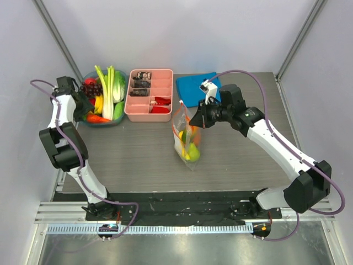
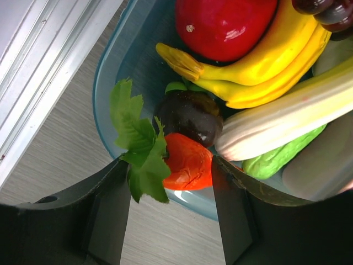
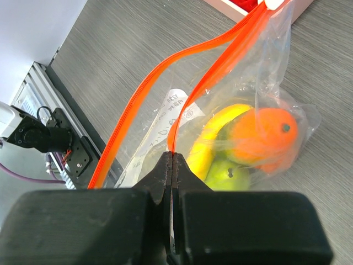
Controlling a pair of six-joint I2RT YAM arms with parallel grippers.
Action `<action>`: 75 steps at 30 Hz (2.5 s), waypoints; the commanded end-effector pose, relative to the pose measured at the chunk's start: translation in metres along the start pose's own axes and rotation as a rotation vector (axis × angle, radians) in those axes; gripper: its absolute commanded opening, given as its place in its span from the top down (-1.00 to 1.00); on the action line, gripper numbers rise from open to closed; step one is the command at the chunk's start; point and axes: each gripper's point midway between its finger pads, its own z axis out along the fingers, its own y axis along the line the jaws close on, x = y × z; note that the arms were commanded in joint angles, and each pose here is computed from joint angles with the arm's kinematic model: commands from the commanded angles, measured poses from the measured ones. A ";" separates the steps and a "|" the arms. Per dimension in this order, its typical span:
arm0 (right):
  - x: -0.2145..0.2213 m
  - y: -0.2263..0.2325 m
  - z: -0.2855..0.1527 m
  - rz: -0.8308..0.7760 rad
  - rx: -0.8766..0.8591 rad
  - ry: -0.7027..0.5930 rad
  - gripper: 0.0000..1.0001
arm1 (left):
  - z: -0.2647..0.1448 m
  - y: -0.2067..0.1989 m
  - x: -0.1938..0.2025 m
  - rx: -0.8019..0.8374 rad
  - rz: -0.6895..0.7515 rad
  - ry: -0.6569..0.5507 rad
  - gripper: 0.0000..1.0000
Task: Place the food in the zip-top bag and seal the zipper
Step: Pick up the fake vegetable from the bin, then place the fake vegetable in the zipper food storage bag.
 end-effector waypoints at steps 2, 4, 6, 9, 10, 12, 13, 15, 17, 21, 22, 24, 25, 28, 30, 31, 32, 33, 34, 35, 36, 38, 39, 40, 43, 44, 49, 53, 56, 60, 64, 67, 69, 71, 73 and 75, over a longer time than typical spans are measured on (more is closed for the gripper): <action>-0.024 0.004 -0.004 -0.042 -0.002 -0.055 0.98 | 0.009 -0.009 -0.010 0.023 -0.029 -0.051 -0.19; -0.023 0.003 -0.003 -0.038 0.000 -0.050 0.98 | 0.013 -0.013 -0.007 0.042 -0.032 -0.033 -0.08; -0.024 0.003 -0.003 -0.038 0.001 -0.053 0.98 | 0.014 -0.015 -0.007 0.046 -0.034 -0.032 0.09; -0.026 0.003 -0.004 -0.040 0.006 -0.059 0.98 | 0.004 -0.020 -0.011 0.081 -0.033 -0.047 0.36; -0.025 0.003 -0.004 -0.039 0.005 -0.056 0.98 | -0.009 -0.022 -0.018 0.089 -0.031 -0.078 0.39; -0.025 0.002 -0.005 -0.039 0.009 -0.058 0.98 | -0.026 -0.023 -0.028 0.096 -0.032 -0.122 0.50; -0.025 0.002 -0.006 -0.039 0.010 -0.059 0.99 | -0.048 -0.027 -0.040 0.118 -0.030 -0.176 0.54; -0.024 0.003 -0.005 -0.039 0.008 -0.056 0.98 | -0.072 -0.032 -0.052 0.144 -0.024 -0.234 0.69; -0.023 0.003 -0.006 -0.038 0.009 -0.057 0.98 | -0.106 -0.042 -0.066 0.185 0.000 -0.315 0.84; -0.023 0.003 -0.005 -0.039 0.005 -0.053 0.98 | -0.151 -0.064 -0.078 0.248 0.078 -0.421 1.00; -0.022 0.003 -0.004 -0.038 0.003 -0.050 0.98 | -0.159 -0.069 -0.078 0.262 0.092 -0.435 1.00; -0.022 0.003 -0.004 -0.038 0.002 -0.049 0.98 | -0.185 -0.091 -0.076 0.342 0.155 -0.472 1.00; -0.022 0.003 -0.004 -0.040 0.002 -0.049 0.98 | -0.195 -0.101 -0.074 0.375 0.184 -0.483 1.00; -0.021 0.002 -0.004 -0.041 0.006 -0.050 0.98 | -0.232 -0.140 -0.055 0.496 0.323 -0.537 0.99; -0.020 0.003 -0.004 -0.037 0.004 -0.048 0.98 | -0.263 -0.163 -0.040 0.612 0.419 -0.577 0.99; -0.021 0.003 -0.005 -0.039 0.003 -0.051 0.98 | -0.272 -0.178 -0.022 0.655 0.527 -0.590 0.99; -0.021 0.002 -0.005 -0.037 0.006 -0.050 0.98 | -0.284 -0.191 -0.007 0.712 0.588 -0.596 0.99; -0.021 0.002 -0.005 -0.036 0.007 -0.051 0.98 | -0.305 -0.200 0.006 0.803 0.654 -0.621 1.00; -0.020 0.003 -0.006 -0.035 0.004 -0.051 0.98 | -0.309 -0.211 0.026 0.851 0.736 -0.623 0.99; -0.019 0.004 -0.006 -0.036 0.001 -0.050 0.98 | -0.317 -0.216 0.034 0.881 0.777 -0.647 1.00; -0.018 0.004 -0.007 -0.035 0.000 -0.049 0.98 | -0.339 -0.219 0.039 0.927 0.820 -0.720 0.99; -0.017 0.005 -0.009 -0.031 -0.002 -0.050 0.98 | -0.346 -0.233 0.071 0.993 0.945 -0.742 1.00; -0.016 0.006 -0.009 -0.031 -0.003 -0.050 0.98 | -0.353 -0.238 0.081 1.019 0.979 -0.760 1.00; -0.016 0.007 -0.011 -0.031 -0.007 -0.051 0.98 | -0.357 -0.240 0.088 1.026 1.001 -0.779 1.00; -0.012 0.009 -0.012 -0.012 -0.014 -0.046 0.98 | -0.369 -0.255 0.117 1.087 1.075 -0.781 0.99; -0.012 0.009 -0.013 -0.003 -0.013 -0.046 0.98 | -0.373 -0.261 0.133 1.115 1.125 -0.787 0.99; -0.010 0.012 -0.015 -0.003 -0.024 -0.046 0.98 | -0.382 -0.280 0.171 1.162 1.237 -0.845 1.00; -0.012 0.013 -0.018 0.003 -0.025 -0.054 0.98 | -0.378 -0.297 0.201 1.161 1.323 -0.886 0.99; -0.010 0.016 -0.019 0.020 -0.032 -0.054 0.98 | -0.373 -0.303 0.229 1.169 1.377 -0.881 0.99; -0.011 0.018 -0.022 0.028 -0.031 -0.068 0.98 | -0.360 -0.299 0.264 1.188 1.420 -0.812 1.00; -0.012 0.017 -0.027 0.028 -0.015 -0.085 0.98 | -0.336 -0.282 0.292 1.193 1.428 -0.652 0.87; -0.010 0.017 -0.028 0.030 -0.014 -0.085 0.98 | -0.324 -0.271 0.309 1.182 1.444 -0.486 0.25; -0.010 0.017 -0.028 0.026 -0.018 -0.087 0.98 | -0.312 -0.264 0.318 1.143 1.458 -0.380 -0.47; -0.009 0.017 -0.028 0.022 -0.020 -0.085 0.98 | -0.319 -0.268 0.306 1.118 1.390 -0.357 -0.62; -0.009 0.017 -0.028 0.016 -0.023 -0.085 0.98 | -0.322 -0.268 0.292 1.105 1.330 -0.335 -0.66; -0.008 0.017 -0.027 0.010 -0.025 -0.082 0.98 | -0.323 -0.268 0.252 1.074 1.191 -0.354 -0.87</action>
